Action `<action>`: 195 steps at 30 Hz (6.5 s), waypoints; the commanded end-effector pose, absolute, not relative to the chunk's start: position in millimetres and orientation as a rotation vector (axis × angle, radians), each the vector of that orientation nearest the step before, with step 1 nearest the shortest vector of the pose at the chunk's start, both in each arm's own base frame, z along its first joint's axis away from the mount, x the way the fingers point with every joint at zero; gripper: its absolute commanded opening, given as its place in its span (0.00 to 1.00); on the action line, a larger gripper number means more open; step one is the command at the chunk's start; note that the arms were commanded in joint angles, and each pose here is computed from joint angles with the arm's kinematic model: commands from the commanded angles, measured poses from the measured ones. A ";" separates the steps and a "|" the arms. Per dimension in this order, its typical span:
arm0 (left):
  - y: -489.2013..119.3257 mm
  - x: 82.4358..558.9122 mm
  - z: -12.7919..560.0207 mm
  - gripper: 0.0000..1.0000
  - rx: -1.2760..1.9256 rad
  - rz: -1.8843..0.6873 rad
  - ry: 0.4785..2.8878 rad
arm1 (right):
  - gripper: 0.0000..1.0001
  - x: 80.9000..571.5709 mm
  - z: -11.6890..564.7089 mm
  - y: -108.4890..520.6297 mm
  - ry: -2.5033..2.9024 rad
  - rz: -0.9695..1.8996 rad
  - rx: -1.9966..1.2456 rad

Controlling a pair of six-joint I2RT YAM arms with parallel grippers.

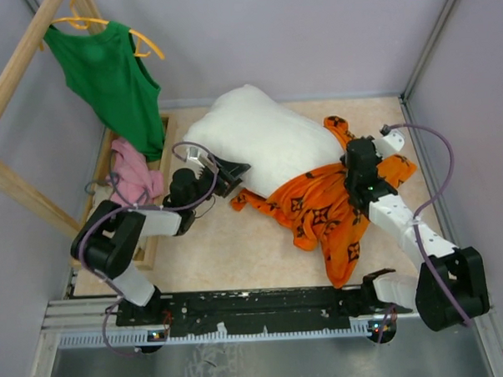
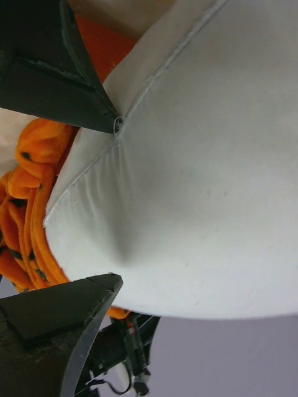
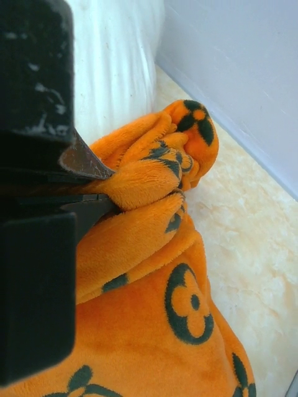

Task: Remove the pillowcase from the pillow
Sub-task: Remove the pillow from the pillowcase.

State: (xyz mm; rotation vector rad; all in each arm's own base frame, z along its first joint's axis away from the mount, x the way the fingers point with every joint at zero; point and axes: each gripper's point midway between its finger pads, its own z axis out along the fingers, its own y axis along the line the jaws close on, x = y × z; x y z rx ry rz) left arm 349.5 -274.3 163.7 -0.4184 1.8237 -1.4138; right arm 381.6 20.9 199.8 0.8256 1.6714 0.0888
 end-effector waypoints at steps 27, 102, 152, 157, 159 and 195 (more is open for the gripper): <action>-284.3 366.8 37.6 0.99 -0.230 -0.468 2.447 | 0.00 376.5 235.5 10.7 1.528 0.099 0.850; -90.6 454.1 281.7 0.00 -0.380 -0.245 1.729 | 0.99 246.9 124.5 193.9 1.865 1.524 0.820; 77.7 381.3 309.2 0.00 -0.849 0.122 1.438 | 0.00 215.4 59.3 56.2 2.370 0.279 0.738; 74.9 378.6 298.8 0.00 -0.847 0.114 1.462 | 0.96 247.5 136.6 102.5 2.154 0.292 0.509; 74.0 377.2 296.7 0.00 -0.846 0.107 1.465 | 0.99 258.9 159.4 115.4 2.121 0.265 0.445; 69.1 371.2 293.8 0.00 -0.869 0.039 1.447 | 0.00 297.1 93.0 97.2 2.233 0.461 0.529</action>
